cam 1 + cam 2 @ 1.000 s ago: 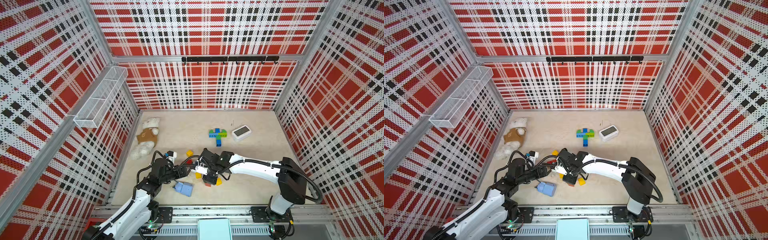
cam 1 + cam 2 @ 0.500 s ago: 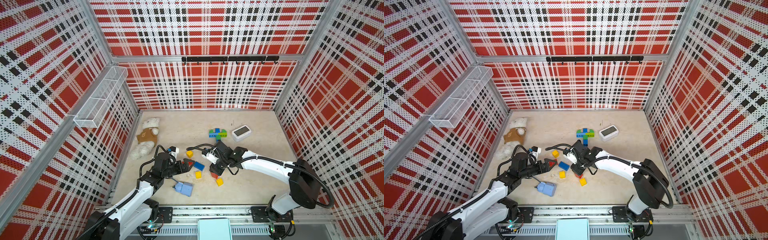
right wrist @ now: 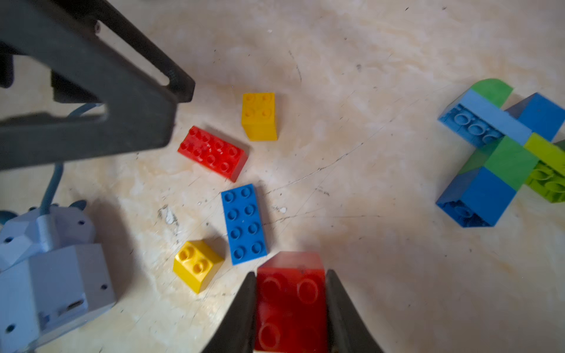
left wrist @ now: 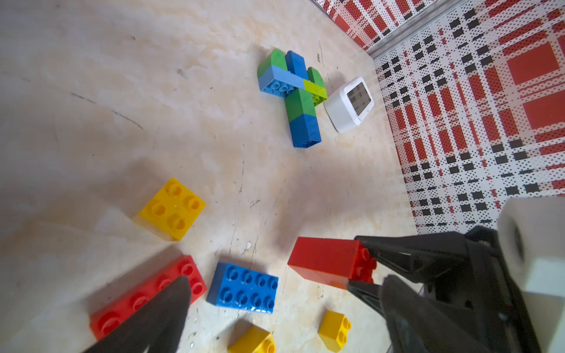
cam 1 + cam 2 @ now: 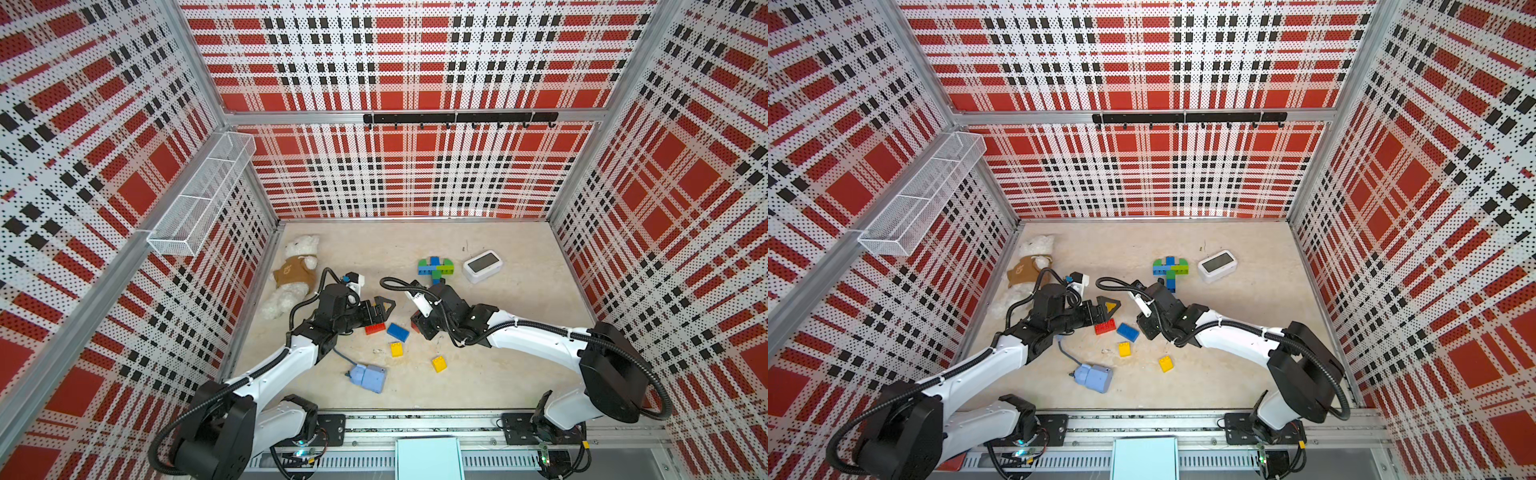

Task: Assemble a fork with lego
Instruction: Assemble the lego brick with the lego brick, then pick up the lego brick from the center of the board.

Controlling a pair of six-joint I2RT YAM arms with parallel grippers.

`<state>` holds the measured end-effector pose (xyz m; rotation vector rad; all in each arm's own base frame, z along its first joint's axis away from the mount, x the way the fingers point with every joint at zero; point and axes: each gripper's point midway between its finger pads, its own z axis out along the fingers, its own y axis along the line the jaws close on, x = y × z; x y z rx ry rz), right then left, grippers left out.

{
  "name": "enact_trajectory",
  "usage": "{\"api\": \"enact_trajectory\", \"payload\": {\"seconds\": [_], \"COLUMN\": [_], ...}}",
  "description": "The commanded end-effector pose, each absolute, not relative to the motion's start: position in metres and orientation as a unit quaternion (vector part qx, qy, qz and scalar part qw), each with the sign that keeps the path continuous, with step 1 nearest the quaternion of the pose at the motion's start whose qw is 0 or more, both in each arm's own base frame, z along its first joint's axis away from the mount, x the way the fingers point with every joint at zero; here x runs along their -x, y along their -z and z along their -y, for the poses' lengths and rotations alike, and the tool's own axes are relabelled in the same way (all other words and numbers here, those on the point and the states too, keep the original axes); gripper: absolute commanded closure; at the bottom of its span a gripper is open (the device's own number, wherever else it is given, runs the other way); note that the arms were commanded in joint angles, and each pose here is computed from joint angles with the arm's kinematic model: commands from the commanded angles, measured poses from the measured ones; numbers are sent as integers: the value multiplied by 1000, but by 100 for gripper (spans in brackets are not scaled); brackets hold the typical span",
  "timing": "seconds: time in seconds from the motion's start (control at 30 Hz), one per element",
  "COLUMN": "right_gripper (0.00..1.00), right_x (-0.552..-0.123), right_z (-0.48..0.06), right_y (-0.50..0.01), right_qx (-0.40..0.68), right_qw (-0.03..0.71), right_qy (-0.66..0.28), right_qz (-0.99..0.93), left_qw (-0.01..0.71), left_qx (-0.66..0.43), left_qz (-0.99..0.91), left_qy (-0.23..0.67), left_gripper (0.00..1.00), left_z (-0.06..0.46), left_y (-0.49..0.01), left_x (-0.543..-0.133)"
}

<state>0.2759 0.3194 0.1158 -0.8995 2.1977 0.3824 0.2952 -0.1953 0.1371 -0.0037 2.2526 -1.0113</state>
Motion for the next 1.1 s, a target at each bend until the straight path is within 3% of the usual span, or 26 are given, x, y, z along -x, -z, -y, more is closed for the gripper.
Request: {"api": "enact_trajectory", "payload": {"seconds": [0.0, 0.47, 0.57, 0.7, 0.83, 1.07], "right_gripper": [100, 100, 84, 43, 23, 25], "right_x": [-301, -294, -291, -289, -291, -294], "right_z": [-326, -297, -295, -292, -288, -290], "right_y": [-132, -99, -95, -99, -115, -143], "right_qx": [313, 289, 286, 277, 273, 285], "right_qw": [423, 382, 376, 384, 400, 417], "right_qy": [-150, -144, -147, -151, -147, -148], "right_qz": [-837, -866, -869, -868, -862, -850], "left_qw": [352, 324, 319, 317, 319, 329], "left_qx": [-26, -73, -76, -75, -74, -57], "left_qz": [-852, -864, -866, -866, -864, -860], "left_qy": [386, 378, 378, 379, 383, 385], "left_gripper": [0, 0, 0, 0, 0, 0], "left_z": [204, 237, 241, 241, 241, 232], "left_y": [-150, -134, -132, -130, -134, -141], "left_x": [-307, -312, -312, -312, -313, -318]}}
